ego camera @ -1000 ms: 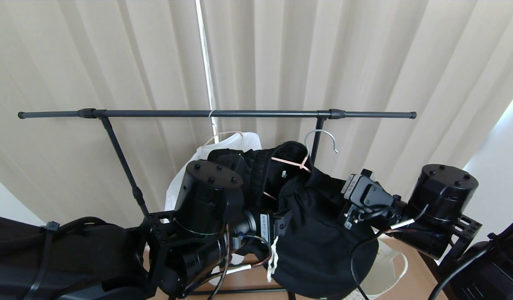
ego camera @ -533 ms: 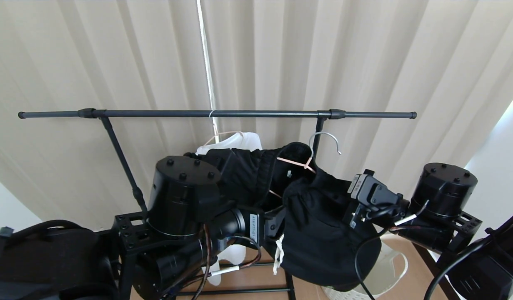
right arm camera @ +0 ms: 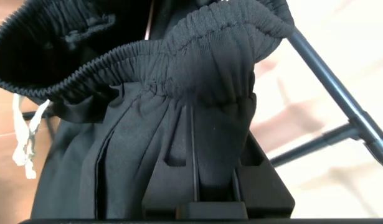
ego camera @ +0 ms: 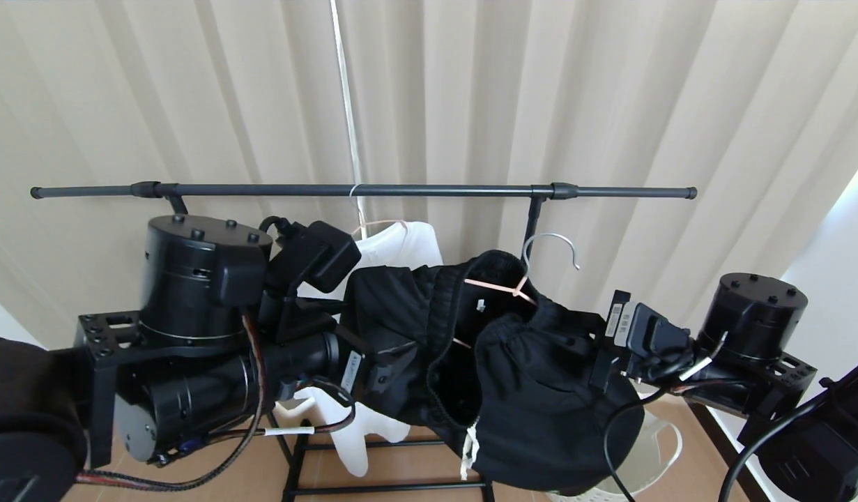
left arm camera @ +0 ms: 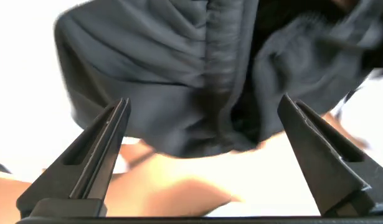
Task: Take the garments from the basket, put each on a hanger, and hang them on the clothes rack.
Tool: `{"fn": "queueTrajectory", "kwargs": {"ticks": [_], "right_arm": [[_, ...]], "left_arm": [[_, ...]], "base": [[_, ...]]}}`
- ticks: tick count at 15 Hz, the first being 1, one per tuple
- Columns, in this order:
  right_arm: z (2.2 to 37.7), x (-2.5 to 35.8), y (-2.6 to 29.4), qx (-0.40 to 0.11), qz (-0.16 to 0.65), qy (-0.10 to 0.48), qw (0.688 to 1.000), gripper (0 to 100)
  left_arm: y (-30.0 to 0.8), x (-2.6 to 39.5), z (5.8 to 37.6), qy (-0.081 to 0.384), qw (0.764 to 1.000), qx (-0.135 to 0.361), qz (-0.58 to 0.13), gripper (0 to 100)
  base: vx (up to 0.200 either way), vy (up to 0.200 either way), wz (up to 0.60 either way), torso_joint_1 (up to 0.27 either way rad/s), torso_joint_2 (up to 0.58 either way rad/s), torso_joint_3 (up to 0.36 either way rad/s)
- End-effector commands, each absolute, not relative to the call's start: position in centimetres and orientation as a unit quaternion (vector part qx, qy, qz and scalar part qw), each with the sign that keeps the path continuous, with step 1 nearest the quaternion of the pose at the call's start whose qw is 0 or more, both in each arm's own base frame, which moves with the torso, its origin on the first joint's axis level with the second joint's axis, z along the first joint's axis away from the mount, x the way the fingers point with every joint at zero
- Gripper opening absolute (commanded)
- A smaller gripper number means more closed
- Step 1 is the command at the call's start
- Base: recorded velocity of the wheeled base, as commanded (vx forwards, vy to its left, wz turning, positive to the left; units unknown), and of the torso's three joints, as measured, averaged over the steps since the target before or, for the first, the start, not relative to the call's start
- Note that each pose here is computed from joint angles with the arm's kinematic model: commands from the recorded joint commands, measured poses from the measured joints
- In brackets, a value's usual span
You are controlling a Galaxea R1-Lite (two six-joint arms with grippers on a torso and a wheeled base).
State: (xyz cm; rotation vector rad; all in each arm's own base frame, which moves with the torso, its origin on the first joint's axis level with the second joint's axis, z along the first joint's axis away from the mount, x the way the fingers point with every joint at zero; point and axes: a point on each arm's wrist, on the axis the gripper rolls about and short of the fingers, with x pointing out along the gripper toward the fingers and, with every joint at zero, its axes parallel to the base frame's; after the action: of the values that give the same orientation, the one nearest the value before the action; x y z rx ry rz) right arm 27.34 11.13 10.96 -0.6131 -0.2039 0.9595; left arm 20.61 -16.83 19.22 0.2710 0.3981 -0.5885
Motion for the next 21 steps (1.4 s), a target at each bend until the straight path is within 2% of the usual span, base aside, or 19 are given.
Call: {"fn": "queueTrajectory", "kwargs": {"ticks": [1, 5, 9, 10, 15, 21], "right_arm": [[10.7, 27.1, 10.6, -0.286, 0.464, -0.093, 0.833, 0], [10.3, 26.7, 10.5, -0.273, 0.505, -0.096, 0.813, 0], [10.1, 26.5, 10.7, -0.265, 0.528, -0.099, 0.801, 0], [10.0, 26.3, 10.7, -0.263, 0.531, -0.096, 0.799, 0], [9.5, 25.9, 11.7, -0.254, 0.561, -0.095, 0.782, 0], [9.4, 25.6, 12.2, -0.251, 0.573, -0.096, 0.774, 0]], "left_arm": [[-15.6, 20.6, 21.7, 0.171, 0.932, 0.144, -0.287, 100], [-13.7, 21.9, 24.5, 0.174, 0.888, 0.213, -0.368, 100], [-12.5, 24.2, 25.5, 0.161, 0.840, 0.266, -0.443, 100], [-12.7, 24.8, 25.5, 0.155, 0.824, 0.276, -0.470, 100], [-14.6, 26.6, 25.5, 0.128, 0.769, 0.334, -0.530, 100], [-16.4, 27.1, 23.4, 0.141, 0.732, 0.348, -0.568, 100]], "base": [[0.000, 0.000, 0.00, 0.000, 0.00, 0.000], [0.000, 0.000, 0.00, 0.000, 0.00, 0.000], [0.000, 0.000, 0.00, 0.000, 0.00, 0.000], [0.000, 0.000, 0.00, 0.000, 0.00, 0.000], [0.000, 0.000, 0.00, 0.000, 0.00, 0.000], [0.000, 0.000, 0.00, 0.000, 0.00, 0.000]]}}
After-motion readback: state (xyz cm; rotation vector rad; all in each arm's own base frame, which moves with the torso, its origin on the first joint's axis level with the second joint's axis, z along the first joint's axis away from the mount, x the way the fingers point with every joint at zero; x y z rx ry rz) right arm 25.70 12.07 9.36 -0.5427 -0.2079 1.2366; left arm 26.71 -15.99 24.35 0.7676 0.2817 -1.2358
